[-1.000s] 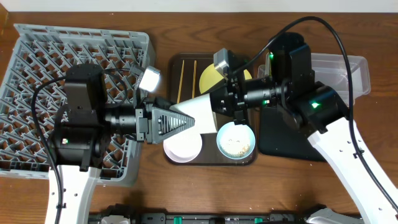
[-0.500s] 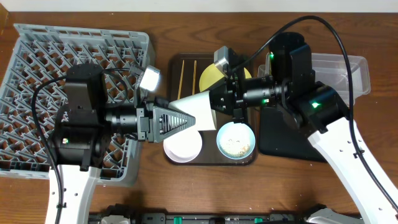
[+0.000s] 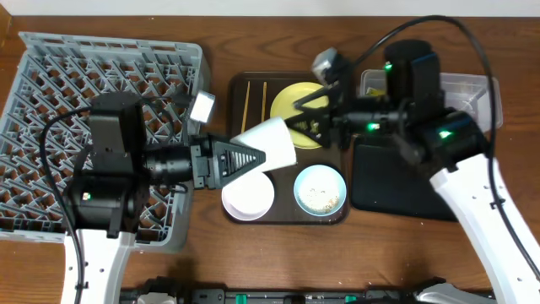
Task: Sort waste into correct bins and load items into the dishwasher
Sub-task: 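Lower the cup with the left gripper into the dish rack and release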
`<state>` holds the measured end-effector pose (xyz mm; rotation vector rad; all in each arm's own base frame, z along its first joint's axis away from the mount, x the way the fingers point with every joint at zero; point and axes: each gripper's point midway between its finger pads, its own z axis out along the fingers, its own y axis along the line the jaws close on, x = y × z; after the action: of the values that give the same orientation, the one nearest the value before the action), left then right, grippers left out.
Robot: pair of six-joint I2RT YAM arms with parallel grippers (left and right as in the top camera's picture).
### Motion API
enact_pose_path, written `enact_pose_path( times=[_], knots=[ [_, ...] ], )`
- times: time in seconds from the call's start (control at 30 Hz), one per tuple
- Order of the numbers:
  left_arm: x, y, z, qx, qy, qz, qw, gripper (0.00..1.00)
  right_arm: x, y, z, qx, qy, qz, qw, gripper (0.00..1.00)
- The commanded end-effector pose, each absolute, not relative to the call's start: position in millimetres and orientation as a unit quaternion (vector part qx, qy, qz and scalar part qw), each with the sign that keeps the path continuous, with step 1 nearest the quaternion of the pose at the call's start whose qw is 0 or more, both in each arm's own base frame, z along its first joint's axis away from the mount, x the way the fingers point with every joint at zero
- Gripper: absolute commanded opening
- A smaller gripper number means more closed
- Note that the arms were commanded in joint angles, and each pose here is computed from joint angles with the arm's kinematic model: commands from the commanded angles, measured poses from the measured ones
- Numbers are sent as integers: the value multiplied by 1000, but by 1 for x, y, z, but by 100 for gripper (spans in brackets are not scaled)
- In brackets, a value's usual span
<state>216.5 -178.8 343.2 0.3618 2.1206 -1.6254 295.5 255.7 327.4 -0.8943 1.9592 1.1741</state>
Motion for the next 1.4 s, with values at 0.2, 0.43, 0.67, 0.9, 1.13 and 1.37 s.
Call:
enact_pose_path(
  times=[0.2,0.43,0.67,0.9,1.13,1.37],
  knots=[
    [233,-68,233,-128,943,-207,229,51,306,210,294,-277,823,394,300,50],
    [188,16,203,-263,948,31,176,45,288,217,267,-282,858,345,254,52],
    [165,37,183,-293,941,101,137,48,274,232,260,-309,860,327,240,53],
    [166,45,169,-323,932,102,131,55,266,242,257,-327,858,316,238,54],
    [166,47,162,-367,920,70,114,59,265,242,256,-327,859,316,235,54],
    [173,43,139,-384,918,32,95,63,264,241,255,-326,860,315,233,54]
  ],
)
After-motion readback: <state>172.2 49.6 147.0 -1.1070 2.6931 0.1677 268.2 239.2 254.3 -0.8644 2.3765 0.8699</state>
